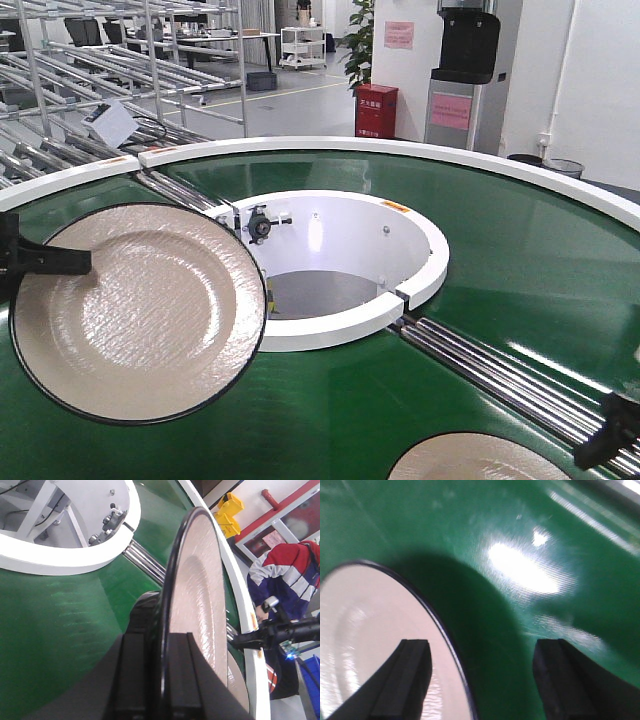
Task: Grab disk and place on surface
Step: 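Grip the nearer plate rim with the left gripper and lift it, then grip the second plate rim with the right gripper and lift it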
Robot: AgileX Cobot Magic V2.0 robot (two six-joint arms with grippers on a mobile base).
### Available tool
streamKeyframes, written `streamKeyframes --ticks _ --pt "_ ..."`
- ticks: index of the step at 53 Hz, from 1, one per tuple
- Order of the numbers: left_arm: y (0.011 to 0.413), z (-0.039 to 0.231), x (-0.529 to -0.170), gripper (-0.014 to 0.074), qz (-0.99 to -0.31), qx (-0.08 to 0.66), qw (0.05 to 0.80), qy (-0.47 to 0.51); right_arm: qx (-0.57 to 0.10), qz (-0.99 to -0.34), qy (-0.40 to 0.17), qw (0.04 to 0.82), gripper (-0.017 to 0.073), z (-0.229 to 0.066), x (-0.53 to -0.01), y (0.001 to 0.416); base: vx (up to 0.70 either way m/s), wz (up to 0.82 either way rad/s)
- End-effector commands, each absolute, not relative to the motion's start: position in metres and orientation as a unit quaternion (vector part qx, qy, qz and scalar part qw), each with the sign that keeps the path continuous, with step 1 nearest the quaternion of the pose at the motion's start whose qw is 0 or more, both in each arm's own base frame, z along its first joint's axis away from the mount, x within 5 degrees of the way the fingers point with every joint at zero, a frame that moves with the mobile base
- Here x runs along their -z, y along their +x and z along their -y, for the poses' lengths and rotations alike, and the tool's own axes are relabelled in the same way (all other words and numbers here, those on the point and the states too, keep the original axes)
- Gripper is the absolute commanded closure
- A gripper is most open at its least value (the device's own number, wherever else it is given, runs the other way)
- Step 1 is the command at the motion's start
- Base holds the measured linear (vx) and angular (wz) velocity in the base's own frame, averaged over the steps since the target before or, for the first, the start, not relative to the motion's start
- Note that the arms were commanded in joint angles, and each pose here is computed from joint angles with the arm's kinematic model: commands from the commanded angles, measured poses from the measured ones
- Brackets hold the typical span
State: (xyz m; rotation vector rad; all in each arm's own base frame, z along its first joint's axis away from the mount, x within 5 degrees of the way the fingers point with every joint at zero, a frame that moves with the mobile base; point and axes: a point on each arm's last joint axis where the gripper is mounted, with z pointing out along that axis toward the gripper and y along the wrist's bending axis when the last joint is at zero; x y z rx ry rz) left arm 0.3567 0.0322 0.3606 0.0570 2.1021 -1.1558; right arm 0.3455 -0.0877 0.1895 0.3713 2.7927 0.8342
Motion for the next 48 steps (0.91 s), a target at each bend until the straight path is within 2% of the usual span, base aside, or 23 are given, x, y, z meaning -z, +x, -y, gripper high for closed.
streamKeyframes --ticks 1,11,29,43,48 --pt "0.347 -0.026 -0.401 0.0602 -0.764 0.499 0.409 0.009 -0.282 -0.947 0.096 0.119 0.0071 0.079 -0.201 0.352 0.00 0.00" --pt "0.349 -0.028 -0.400 0.0602 -0.764 0.497 0.411 -0.010 -0.287 -0.950 0.070 0.102 0.0071 0.067 -0.191 0.356 0.00 0.00" --pt "0.351 -0.028 -0.396 0.0602 -0.768 0.498 0.403 -0.010 -0.310 -0.942 0.075 0.102 0.0071 0.063 -0.193 0.357 0.00 0.00" --pt "0.351 -0.028 -0.396 0.0602 -0.768 0.498 0.403 -0.010 -0.298 -0.950 0.001 0.087 0.0074 0.016 -0.191 0.363 0.00 0.00" --pt "0.351 -0.028 -0.396 0.0602 -0.768 0.499 0.402 -0.008 -0.283 -0.955 -0.002 0.085 0.0136 0.008 -0.189 0.364 0.00 0.00"
